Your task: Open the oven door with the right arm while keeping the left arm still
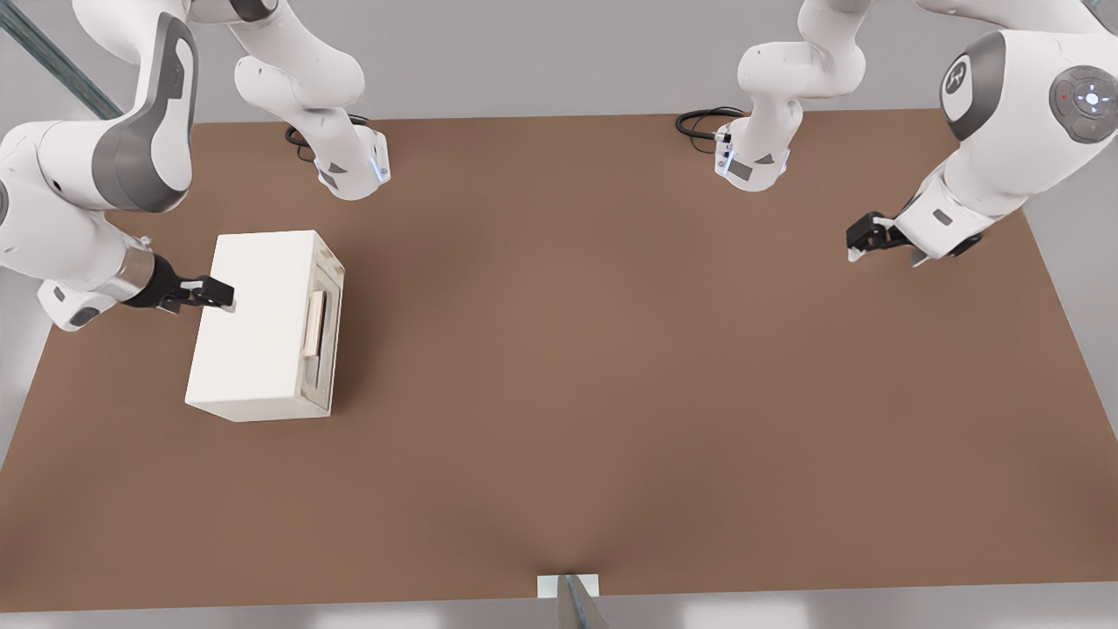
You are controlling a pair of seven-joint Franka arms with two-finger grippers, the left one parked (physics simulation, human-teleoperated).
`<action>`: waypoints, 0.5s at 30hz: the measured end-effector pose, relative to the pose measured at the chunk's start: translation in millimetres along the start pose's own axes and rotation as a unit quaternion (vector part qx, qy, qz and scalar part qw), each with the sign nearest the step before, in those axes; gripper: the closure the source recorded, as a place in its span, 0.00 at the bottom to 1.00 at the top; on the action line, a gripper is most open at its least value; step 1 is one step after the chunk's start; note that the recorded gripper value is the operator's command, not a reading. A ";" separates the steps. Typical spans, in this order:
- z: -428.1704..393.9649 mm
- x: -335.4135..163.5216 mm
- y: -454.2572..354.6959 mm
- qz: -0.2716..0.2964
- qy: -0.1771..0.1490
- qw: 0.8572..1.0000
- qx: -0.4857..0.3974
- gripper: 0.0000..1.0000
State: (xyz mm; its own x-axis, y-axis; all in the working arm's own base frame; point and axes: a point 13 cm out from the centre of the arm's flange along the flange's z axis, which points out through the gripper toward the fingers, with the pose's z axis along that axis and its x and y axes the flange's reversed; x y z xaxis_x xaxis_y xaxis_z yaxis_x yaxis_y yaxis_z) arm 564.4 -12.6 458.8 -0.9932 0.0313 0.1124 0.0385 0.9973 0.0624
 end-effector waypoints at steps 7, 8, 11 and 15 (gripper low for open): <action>27.3 5.7 22.5 -0.045 0.038 0.997 0.059 0.79; 44.7 7.1 51.0 -0.081 0.057 0.991 0.091 0.79; 101.3 19.4 131.2 -0.187 0.103 0.954 0.209 0.79; 145.3 23.1 139.6 -0.227 0.135 0.904 0.336 0.79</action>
State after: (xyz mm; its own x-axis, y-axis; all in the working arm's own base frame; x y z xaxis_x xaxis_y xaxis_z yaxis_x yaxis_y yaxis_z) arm 530.9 137.0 326.0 -0.8236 -0.3183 0.4694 -0.5318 0.7212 -0.4440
